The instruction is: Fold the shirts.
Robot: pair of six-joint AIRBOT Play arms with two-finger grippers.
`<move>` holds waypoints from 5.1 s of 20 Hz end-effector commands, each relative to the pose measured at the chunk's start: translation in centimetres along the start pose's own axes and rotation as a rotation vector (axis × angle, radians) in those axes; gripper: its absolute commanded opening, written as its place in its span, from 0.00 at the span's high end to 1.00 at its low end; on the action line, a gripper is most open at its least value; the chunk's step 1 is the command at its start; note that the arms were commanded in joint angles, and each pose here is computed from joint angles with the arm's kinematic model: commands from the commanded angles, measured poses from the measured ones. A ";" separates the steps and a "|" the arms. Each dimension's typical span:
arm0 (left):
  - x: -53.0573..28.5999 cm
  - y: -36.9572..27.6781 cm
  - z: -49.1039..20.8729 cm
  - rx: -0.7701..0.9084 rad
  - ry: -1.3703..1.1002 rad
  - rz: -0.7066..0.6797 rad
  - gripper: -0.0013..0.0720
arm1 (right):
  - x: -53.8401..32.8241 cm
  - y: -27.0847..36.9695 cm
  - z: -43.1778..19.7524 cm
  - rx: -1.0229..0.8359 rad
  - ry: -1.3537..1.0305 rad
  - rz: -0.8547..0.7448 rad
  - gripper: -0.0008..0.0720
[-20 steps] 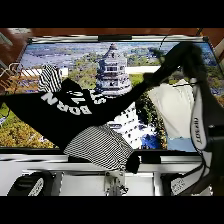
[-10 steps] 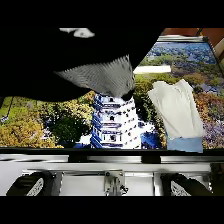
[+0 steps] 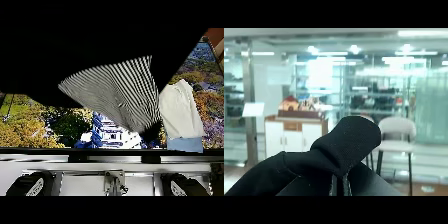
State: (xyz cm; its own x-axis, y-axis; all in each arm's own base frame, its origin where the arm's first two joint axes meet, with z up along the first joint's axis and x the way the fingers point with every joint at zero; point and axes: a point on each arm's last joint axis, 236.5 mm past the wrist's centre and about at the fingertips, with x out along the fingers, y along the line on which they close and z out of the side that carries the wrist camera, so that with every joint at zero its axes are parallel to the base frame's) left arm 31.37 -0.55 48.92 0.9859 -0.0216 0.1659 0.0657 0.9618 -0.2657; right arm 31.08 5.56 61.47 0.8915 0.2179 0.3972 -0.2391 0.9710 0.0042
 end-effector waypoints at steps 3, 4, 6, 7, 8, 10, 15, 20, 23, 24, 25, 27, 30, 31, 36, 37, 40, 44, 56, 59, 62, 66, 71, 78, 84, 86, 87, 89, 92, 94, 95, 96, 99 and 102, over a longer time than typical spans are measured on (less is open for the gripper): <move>2.2 0.7 -5.5 -0.002 0.181 0.013 0.90 | 0.0 0.1 -1.5 0.023 0.061 0.003 0.88; 3.7 0.1 -5.5 -0.041 0.158 -0.017 0.90 | -0.1 0.4 -1.2 0.036 0.048 0.014 0.88; 7.2 -1.1 -5.3 -0.223 0.089 -0.084 0.90 | -0.3 1.7 -0.6 0.051 0.029 0.070 0.88; 9.0 -1.5 -5.4 -0.341 0.059 -0.116 0.90 | -0.7 2.4 0.0 0.046 0.017 0.096 0.88; 10.8 -1.8 -5.7 -0.458 0.029 -0.145 0.90 | -1.2 2.8 0.6 0.027 0.002 0.107 0.88; 13.7 -1.9 -6.1 -0.619 -0.037 -0.172 0.90 | -2.8 3.0 2.5 -0.033 -0.040 0.099 0.88; 18.5 -3.2 -6.9 -0.644 -0.097 -0.197 0.90 | -5.9 6.0 0.2 0.000 0.124 0.205 0.88; 22.0 0.5 -18.7 -0.469 0.271 -0.101 0.90 | -11.9 15.1 -20.8 0.287 0.932 0.579 0.88; 21.4 4.3 -23.9 -0.405 0.462 -0.045 0.90 | -14.5 23.0 -30.7 0.375 1.123 0.755 0.88; 21.1 5.7 -24.4 -0.372 0.488 -0.032 0.90 | -15.3 25.9 -34.3 0.385 1.161 0.791 0.88; 20.7 7.2 -24.4 -0.364 0.505 -0.011 0.90 | -16.4 28.5 -37.4 0.392 1.201 0.814 0.88; 19.8 10.2 -24.2 -0.370 0.530 0.038 0.90 | -19.5 33.1 -43.3 0.383 1.324 0.862 0.88; 18.2 13.6 -24.3 -0.381 0.579 0.095 0.90 | -23.2 36.4 -49.4 0.353 1.500 0.899 0.21; 17.7 14.5 -24.5 -0.385 0.596 0.109 0.90 | -23.1 36.0 -50.1 0.347 1.517 0.890 0.15; 16.3 17.6 -24.6 -0.368 0.631 0.152 0.60 | -10.7 25.2 -45.6 0.305 1.235 0.632 0.14; 15.9 17.8 -24.8 -0.370 0.649 0.156 0.18 | -7.4 21.0 -44.6 0.309 1.173 0.511 0.15; 12.3 18.2 -27.9 -0.327 0.847 0.154 0.06 | -1.9 7.3 -43.7 0.312 1.073 0.189 0.14; 0.0 18.4 -35.0 -0.205 1.439 0.277 0.19 | -6.3 -2.0 -50.2 0.424 1.329 -0.011 0.14; -24.5 5.2 -49.8 -0.450 1.893 0.071 0.00 | -9.4 2.4 -60.0 0.443 1.580 0.147 0.14; -25.5 2.6 -52.0 -0.514 1.901 0.041 0.01 | -9.6 2.7 -60.0 0.438 1.586 0.158 0.14; -25.7 1.7 -54.1 -0.442 1.881 0.032 0.01 | -9.7 2.7 -60.0 0.439 1.590 0.160 0.14; -23.6 1.7 -55.8 -0.419 1.799 0.058 0.01 | -10.0 2.8 -59.9 0.450 1.604 0.156 0.14; -23.6 2.4 -57.4 -0.417 1.829 0.086 0.59 | -10.0 2.9 -59.9 0.460 1.609 0.148 0.14; -20.0 8.8 -52.4 0.050 1.776 0.124 0.90 | -11.8 2.8 -62.0 0.470 1.694 0.143 0.13; -20.4 20.8 -41.1 0.322 1.661 0.520 0.90 | -14.5 5.6 -66.2 0.539 1.828 0.205 0.13; -21.6 22.7 -40.3 0.237 1.647 0.610 0.90 | -15.1 7.5 -67.0 0.510 1.851 0.259 0.13; -22.0 23.3 -40.3 0.218 1.654 0.619 0.90 | -15.3 8.4 -67.3 0.499 1.860 0.277 0.13; -22.2 24.5 -40.2 0.195 1.652 0.648 0.90 | -15.5 10.5 -67.7 0.472 1.866 0.315 0.13; -21.8 25.1 -41.1 0.135 1.642 0.676 0.55 | -16.1 12.8 -68.3 0.444 1.881 0.358 0.13; -20.8 24.2 -42.0 0.088 1.624 0.631 0.23 | -16.7 14.2 -68.6 0.432 1.901 0.385 0.13; -20.2 23.8 -42.3 0.068 1.603 0.610 0.23 | -17.1 14.9 -68.7 0.428 1.914 0.400 0.13; -19.6 23.5 -42.3 0.056 1.580 0.597 0.23 | -17.6 15.6 -68.9 0.425 1.928 0.415 0.13; -18.0 23.4 -42.0 0.049 1.519 0.579 0.24 | -19.2 17.2 -68.9 0.414 1.984 0.458 0.13; -16.6 23.1 -42.0 0.032 1.466 0.555 0.24 | -20.7 18.1 -69.0 0.394 2.043 0.463 0.13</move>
State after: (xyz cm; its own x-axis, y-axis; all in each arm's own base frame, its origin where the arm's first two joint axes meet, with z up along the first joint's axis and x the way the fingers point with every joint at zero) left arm 21.41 11.03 -0.19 0.1044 0.1278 -0.9863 -0.3192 0.9436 0.0884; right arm 36.37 24.85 -9.36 -0.1977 0.4410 -0.8754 -0.3136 0.8177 0.4828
